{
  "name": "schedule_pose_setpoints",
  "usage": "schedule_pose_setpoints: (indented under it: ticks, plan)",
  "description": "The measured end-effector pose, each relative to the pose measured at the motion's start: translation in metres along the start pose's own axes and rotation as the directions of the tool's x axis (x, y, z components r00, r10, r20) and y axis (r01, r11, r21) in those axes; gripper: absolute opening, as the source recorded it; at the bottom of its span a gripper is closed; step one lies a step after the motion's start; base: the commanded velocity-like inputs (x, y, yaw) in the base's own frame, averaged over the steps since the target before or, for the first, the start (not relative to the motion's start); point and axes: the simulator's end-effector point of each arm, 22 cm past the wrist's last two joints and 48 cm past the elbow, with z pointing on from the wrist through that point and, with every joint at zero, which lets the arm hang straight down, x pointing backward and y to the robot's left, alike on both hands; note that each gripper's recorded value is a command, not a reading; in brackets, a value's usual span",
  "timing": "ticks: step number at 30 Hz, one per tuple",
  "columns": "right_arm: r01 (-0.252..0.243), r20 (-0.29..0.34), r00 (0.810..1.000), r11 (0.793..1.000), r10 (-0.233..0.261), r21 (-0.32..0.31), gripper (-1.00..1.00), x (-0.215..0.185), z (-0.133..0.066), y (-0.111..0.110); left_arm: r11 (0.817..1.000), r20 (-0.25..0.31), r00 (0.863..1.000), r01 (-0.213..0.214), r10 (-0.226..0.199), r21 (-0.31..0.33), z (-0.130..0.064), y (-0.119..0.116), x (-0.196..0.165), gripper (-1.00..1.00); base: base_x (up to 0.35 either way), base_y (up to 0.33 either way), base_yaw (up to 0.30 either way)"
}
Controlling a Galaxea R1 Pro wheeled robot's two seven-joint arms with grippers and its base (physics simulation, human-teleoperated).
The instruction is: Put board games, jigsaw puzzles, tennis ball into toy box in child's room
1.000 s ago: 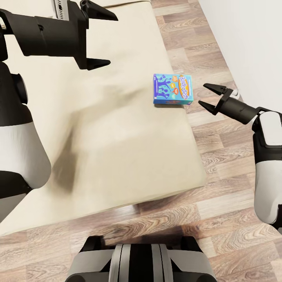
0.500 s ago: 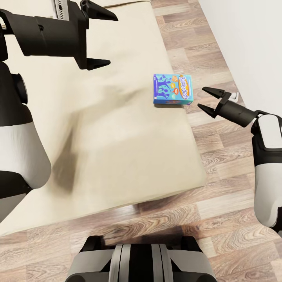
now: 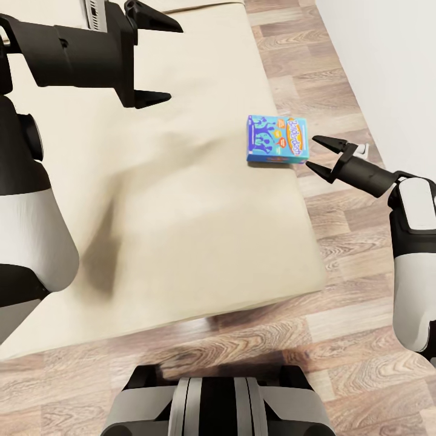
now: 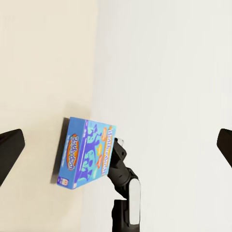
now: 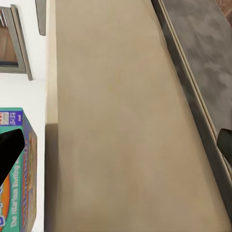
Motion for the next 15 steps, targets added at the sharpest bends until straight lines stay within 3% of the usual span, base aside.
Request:
schedule_pose_setpoints:
  ticks: [15]
  plan:
    - [0.009,0.003,1.000,1.000,-0.009,-0.002,1.00,-0.0024,-0.0014,0.0029,1.000,0.000,1.000,0.000,0.000,0.000,-0.0001,-0.0004,0.0000,1.00,0.000,0.000,0.016]
